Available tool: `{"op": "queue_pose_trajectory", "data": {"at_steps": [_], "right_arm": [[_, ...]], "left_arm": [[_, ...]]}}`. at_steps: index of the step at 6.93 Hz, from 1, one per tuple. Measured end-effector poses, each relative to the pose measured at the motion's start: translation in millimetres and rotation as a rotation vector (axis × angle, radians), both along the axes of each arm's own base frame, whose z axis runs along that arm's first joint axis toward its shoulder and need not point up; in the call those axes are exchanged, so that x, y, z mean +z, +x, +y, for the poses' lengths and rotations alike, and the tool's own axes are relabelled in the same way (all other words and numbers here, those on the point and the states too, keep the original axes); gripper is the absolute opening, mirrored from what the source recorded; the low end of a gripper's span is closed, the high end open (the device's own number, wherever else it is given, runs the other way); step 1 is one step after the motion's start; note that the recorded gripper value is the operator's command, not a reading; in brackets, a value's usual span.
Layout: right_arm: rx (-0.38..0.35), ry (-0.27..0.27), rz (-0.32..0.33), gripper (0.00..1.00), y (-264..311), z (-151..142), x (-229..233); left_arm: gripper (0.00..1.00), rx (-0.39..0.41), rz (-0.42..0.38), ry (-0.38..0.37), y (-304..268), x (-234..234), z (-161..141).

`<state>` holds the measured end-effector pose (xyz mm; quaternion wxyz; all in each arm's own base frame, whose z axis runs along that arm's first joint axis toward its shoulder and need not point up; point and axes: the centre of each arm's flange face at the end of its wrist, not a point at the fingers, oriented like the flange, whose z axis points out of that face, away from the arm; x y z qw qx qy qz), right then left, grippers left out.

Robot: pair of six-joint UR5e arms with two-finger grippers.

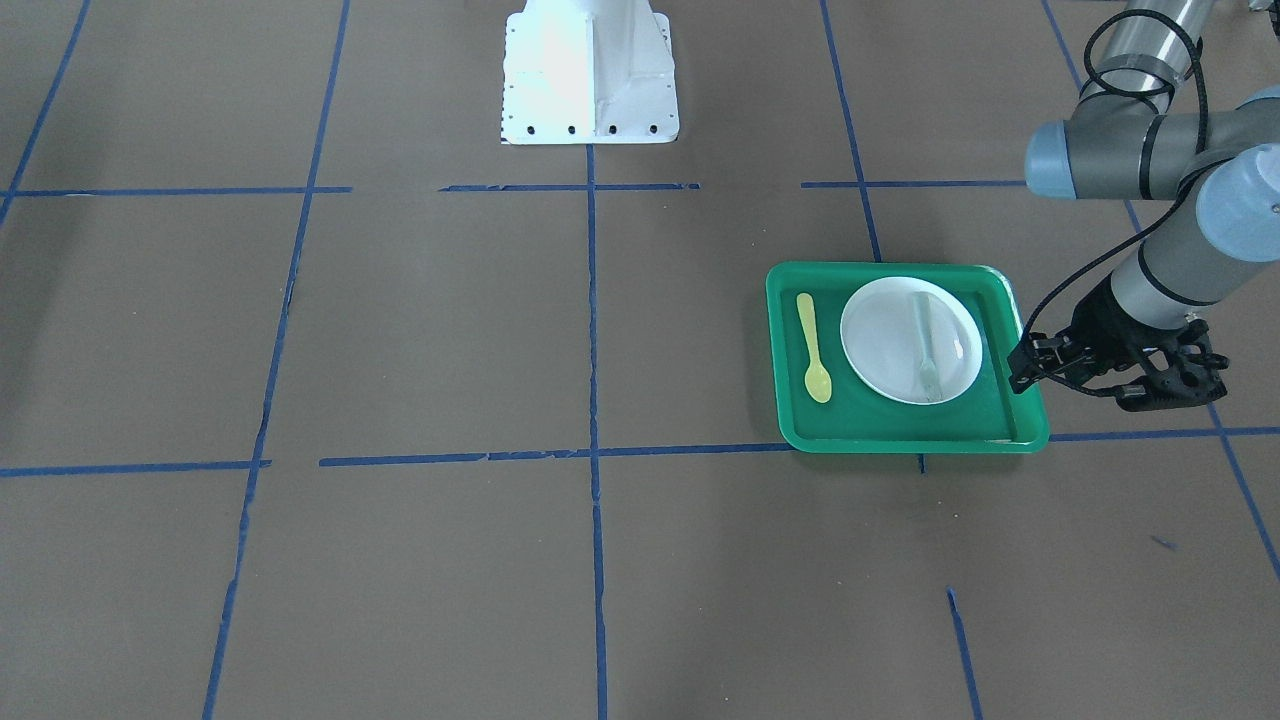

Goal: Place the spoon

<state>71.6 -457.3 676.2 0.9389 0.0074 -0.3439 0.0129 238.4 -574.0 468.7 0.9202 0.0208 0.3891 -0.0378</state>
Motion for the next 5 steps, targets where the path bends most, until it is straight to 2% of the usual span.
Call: {"op": "queue_pose_trajectory", "data": {"at_steps": [5], "right_arm": [[0.0, 0.0, 0.0, 1.0, 0.0, 0.0, 0.0]], "left_arm": [[0.73, -0.001, 0.009, 0.013, 1.0, -9.7, -1.7]]}}
